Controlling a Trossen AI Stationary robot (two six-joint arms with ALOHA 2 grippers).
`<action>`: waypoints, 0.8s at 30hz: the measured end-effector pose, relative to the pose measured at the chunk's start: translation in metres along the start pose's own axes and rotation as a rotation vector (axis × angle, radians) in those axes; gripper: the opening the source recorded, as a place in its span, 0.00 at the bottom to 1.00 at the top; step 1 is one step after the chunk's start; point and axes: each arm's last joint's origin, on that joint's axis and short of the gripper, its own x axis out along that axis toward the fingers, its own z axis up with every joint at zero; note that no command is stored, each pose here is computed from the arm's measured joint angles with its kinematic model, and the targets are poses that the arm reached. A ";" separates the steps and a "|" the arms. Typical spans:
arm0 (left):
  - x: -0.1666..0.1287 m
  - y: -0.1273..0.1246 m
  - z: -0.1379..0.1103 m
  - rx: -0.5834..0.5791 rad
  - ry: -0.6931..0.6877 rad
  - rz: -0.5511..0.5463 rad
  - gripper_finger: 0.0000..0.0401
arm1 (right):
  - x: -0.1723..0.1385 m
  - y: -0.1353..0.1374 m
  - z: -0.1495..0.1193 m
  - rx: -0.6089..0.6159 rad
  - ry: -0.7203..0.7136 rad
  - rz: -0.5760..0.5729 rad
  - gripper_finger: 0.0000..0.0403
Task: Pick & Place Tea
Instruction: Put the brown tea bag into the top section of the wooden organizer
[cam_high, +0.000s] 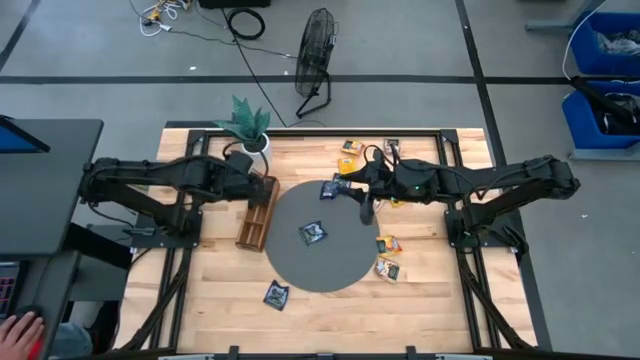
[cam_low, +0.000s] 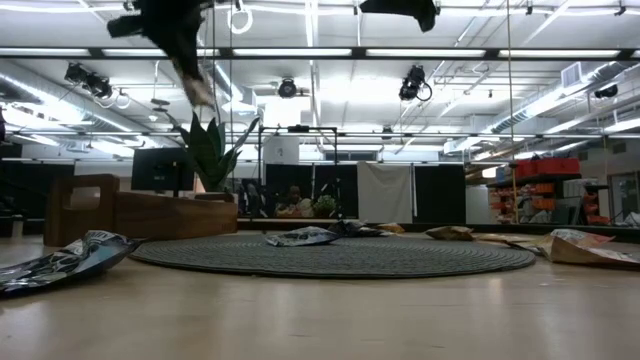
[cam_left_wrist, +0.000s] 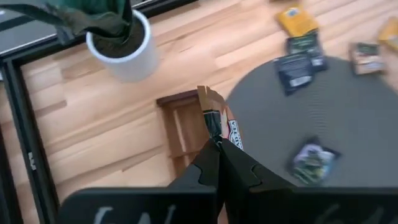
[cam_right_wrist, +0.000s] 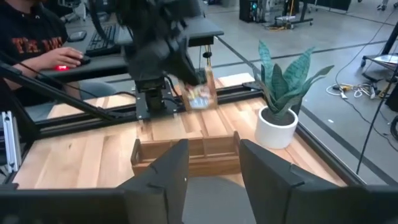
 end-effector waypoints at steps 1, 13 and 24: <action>0.006 0.001 -0.002 -0.002 0.000 0.013 0.01 | 0.000 0.000 0.001 0.001 -0.005 0.000 0.36; 0.070 0.007 -0.023 -0.071 0.002 0.035 0.01 | 0.000 0.000 0.003 0.018 -0.034 0.002 0.34; 0.104 0.025 -0.029 -0.132 0.047 0.082 0.01 | 0.000 0.000 0.004 0.030 -0.037 0.002 0.34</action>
